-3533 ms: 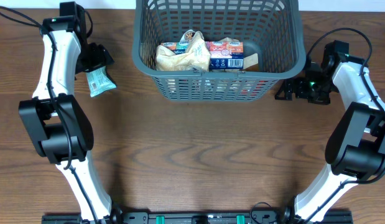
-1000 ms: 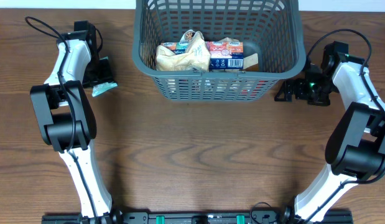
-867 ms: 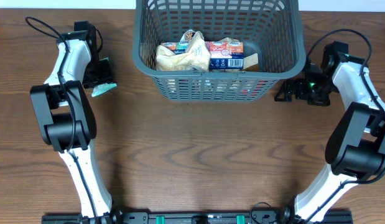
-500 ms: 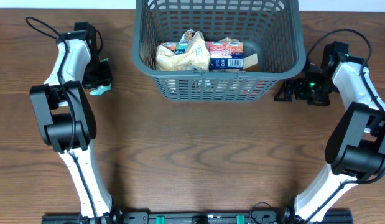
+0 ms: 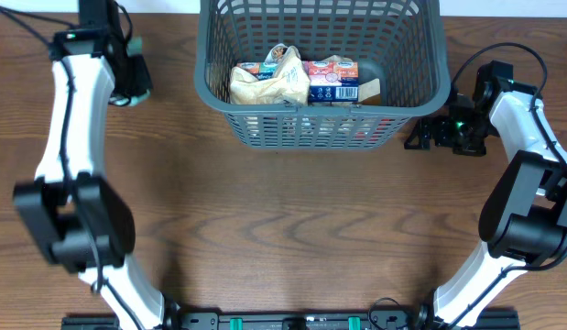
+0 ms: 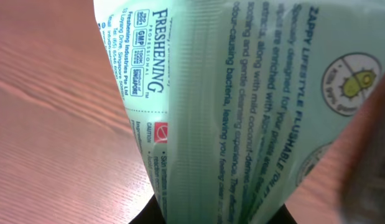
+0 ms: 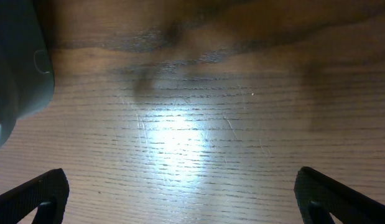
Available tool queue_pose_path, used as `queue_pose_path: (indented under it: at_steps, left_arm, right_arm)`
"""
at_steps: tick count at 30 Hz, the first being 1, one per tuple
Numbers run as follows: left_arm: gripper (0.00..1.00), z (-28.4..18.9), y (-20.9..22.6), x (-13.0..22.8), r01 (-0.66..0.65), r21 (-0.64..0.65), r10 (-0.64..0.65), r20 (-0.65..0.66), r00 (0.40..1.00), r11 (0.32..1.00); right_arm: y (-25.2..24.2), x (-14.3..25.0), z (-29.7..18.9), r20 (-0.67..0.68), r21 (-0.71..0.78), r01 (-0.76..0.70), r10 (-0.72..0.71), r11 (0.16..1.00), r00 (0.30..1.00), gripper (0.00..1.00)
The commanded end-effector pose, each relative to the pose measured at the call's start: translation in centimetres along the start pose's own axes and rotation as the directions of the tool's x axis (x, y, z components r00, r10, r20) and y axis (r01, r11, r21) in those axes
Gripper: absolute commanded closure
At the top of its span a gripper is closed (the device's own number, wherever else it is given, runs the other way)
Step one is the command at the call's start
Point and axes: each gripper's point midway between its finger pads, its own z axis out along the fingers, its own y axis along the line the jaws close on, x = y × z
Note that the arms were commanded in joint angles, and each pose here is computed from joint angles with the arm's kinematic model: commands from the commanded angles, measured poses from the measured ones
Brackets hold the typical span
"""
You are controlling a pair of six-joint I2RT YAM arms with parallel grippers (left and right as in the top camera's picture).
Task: Pack container
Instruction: 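Grasp the wet-wipe pack with the left gripper and lift it, then carry the wet-wipe pack over the basket with the left gripper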
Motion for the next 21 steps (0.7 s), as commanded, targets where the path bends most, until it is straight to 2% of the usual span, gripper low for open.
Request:
queue_pose_path:
  at_steps: [1,3,8,10,12,16,21]
  left_arm:
    - [0.87,-4.9,-0.9,-2.0,-0.006,0.038,0.001,0.139,0.99,0.999]
    - [0.84,-7.7,-1.8,-3.1,-0.02,0.068,0.004,0.227,0.974,0.998]
    - [0.83,-14.3,-4.7,-5.0,-0.126,0.118,0.063,0.431,0.9,0.985]
    - [0.84,-16.6,-6.3,-5.4,-0.191,0.127,0.104,0.498,0.861,0.973]
    - [0.84,-18.6,-8.4,-5.2,-0.311,0.109,0.201,0.557,0.806,0.944]
    - [0.84,-21.3,-14.3,-3.3,-0.605,0.054,0.436,0.643,0.629,0.794]
    - [0.84,-22.1,-19.3,-0.7,-0.8,-0.051,0.613,0.672,0.415,0.597]
  right_arm:
    - [0.4,0.1,0.2,-0.006,-0.007,0.022,-0.022,1.0,1.0,0.01]
    - [0.4,0.1,0.2,-0.006,-0.007,0.022,-0.022,1.0,1.0,0.01]
    - [0.4,0.1,0.2,-0.006,-0.007,0.023,-0.023,1.0,1.0,0.01]
    - [0.4,0.1,0.2,-0.006,-0.007,0.022,-0.022,1.0,1.0,0.01]
    - [0.4,0.1,0.2,-0.006,-0.007,0.022,-0.022,1.0,1.0,0.01]
    - [0.4,0.1,0.2,-0.006,-0.007,0.023,-0.023,1.0,1.0,0.01]
    - [0.4,0.1,0.2,-0.006,-0.007,0.023,-0.023,1.0,1.0,0.01]
